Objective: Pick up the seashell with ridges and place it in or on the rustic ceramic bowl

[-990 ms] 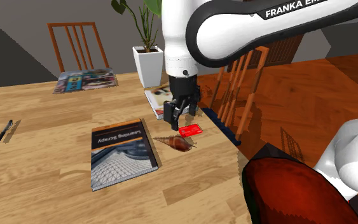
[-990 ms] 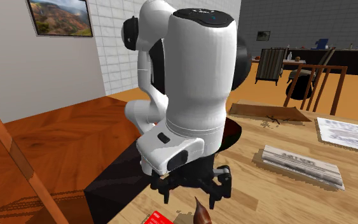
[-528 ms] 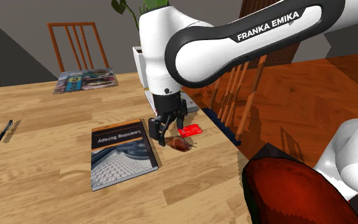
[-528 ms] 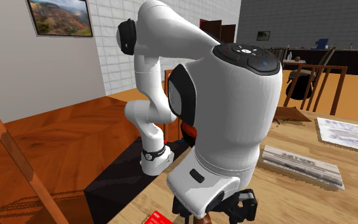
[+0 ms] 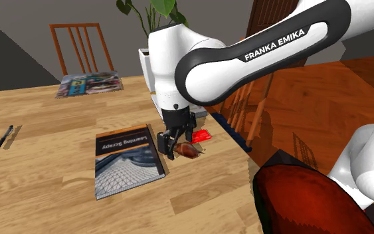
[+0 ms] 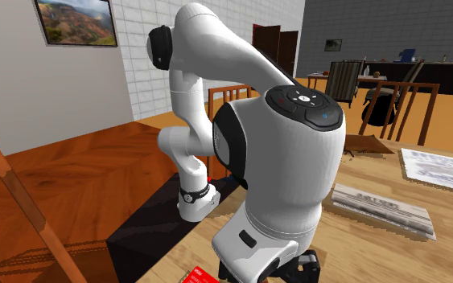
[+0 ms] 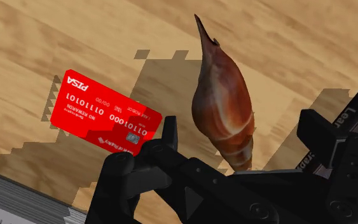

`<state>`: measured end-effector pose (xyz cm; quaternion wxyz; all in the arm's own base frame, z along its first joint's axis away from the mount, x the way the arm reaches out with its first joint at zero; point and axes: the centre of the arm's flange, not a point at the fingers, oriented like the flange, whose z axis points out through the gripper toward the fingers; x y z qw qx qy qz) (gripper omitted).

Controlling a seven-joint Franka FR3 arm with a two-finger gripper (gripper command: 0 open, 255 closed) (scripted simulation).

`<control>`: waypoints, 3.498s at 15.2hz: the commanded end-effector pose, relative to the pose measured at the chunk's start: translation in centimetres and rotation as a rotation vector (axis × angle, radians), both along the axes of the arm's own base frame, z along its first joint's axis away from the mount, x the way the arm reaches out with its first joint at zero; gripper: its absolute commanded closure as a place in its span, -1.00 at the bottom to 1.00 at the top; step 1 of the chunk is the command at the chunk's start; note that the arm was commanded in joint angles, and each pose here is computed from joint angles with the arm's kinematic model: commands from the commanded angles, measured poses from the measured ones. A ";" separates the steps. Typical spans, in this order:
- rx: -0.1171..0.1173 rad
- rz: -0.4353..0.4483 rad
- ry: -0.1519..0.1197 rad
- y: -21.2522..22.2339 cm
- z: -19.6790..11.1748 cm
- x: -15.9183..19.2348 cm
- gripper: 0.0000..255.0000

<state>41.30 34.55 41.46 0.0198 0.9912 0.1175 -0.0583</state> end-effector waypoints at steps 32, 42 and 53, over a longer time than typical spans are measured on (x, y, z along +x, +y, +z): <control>0.000 0.000 0.000 0.0 9.5 0.0 1.00; 0.000 0.000 0.000 0.0 14.8 0.0 1.00; 0.000 0.000 0.000 -1.2 16.9 -7.9 1.00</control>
